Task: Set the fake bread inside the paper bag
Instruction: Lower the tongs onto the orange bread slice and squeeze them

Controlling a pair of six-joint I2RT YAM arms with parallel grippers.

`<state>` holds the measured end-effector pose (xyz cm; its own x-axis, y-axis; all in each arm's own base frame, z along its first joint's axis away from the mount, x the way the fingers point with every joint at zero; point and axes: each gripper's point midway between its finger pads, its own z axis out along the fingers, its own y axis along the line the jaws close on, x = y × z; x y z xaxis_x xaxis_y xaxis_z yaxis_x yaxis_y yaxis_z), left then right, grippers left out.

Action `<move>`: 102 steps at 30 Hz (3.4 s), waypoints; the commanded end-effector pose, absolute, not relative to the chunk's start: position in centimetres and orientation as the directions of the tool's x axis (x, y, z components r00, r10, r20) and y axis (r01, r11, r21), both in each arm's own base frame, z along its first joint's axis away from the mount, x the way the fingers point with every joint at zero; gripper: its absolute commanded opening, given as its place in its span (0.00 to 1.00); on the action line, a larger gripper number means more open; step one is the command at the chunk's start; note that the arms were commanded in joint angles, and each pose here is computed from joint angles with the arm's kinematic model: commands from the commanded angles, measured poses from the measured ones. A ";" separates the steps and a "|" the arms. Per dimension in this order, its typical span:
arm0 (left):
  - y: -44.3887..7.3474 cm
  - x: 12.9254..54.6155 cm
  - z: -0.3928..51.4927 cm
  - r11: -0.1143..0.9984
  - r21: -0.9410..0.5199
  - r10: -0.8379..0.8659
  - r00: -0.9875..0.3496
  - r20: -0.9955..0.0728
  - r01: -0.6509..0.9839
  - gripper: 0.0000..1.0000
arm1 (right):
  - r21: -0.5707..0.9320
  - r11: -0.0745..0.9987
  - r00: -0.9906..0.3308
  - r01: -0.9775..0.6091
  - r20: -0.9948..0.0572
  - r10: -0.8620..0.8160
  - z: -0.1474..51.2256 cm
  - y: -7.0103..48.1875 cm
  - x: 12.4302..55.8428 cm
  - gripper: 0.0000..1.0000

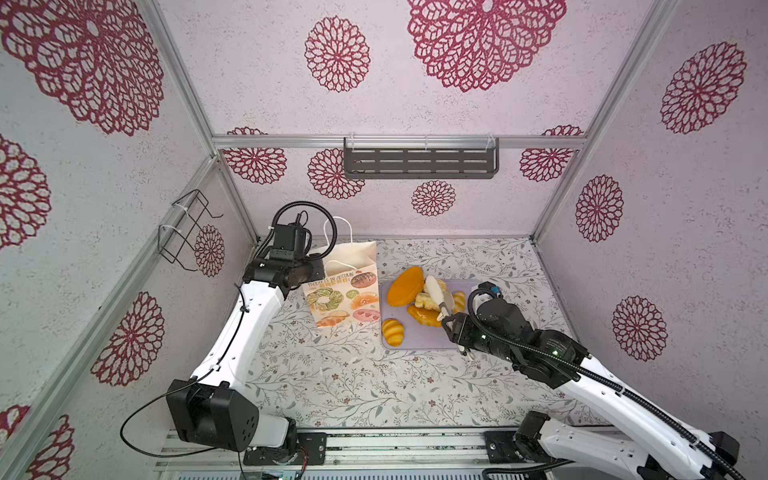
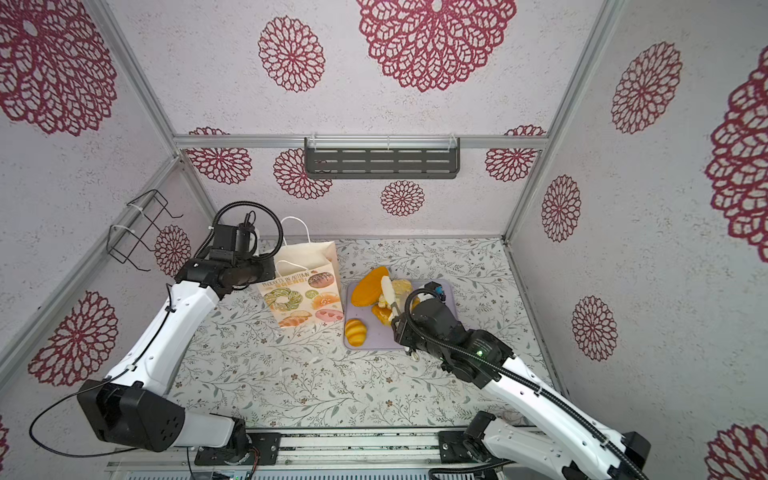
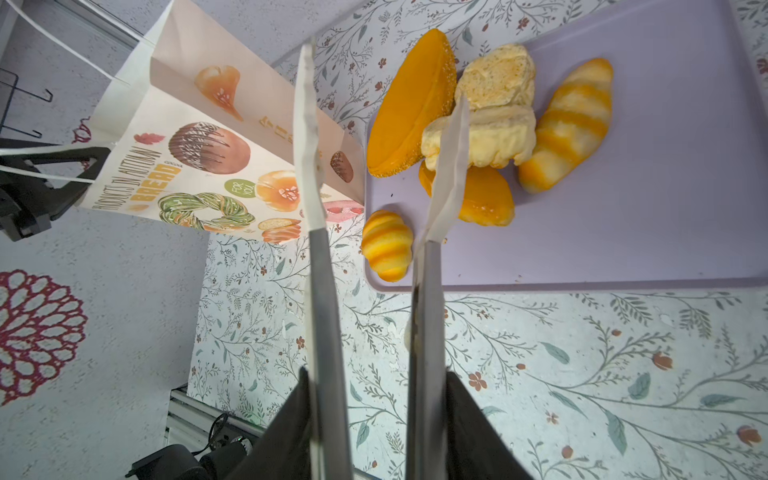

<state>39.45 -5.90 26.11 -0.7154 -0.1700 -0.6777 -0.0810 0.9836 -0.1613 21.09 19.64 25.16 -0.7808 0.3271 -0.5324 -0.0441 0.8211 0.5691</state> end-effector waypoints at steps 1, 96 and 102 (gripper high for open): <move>-5.7 39.2 26.4 0.989 -0.127 -0.147 -0.703 -0.696 -0.081 0.00 | 0.571 0.820 -0.784 -0.043 -0.528 0.327 25.0 18.4 20.3 0.46; -5.7 39.2 26.0 0.992 -0.092 -0.125 -0.709 -0.694 -0.085 0.00 | 0.324 0.915 -0.866 -0.241 -0.498 -0.051 13.2 19.3 23.7 0.33; -5.8 39.2 26.0 0.993 -0.089 -0.121 -0.709 -0.694 -0.083 0.00 | 0.331 0.913 -0.863 -0.237 -0.504 -0.041 13.3 19.0 23.4 0.16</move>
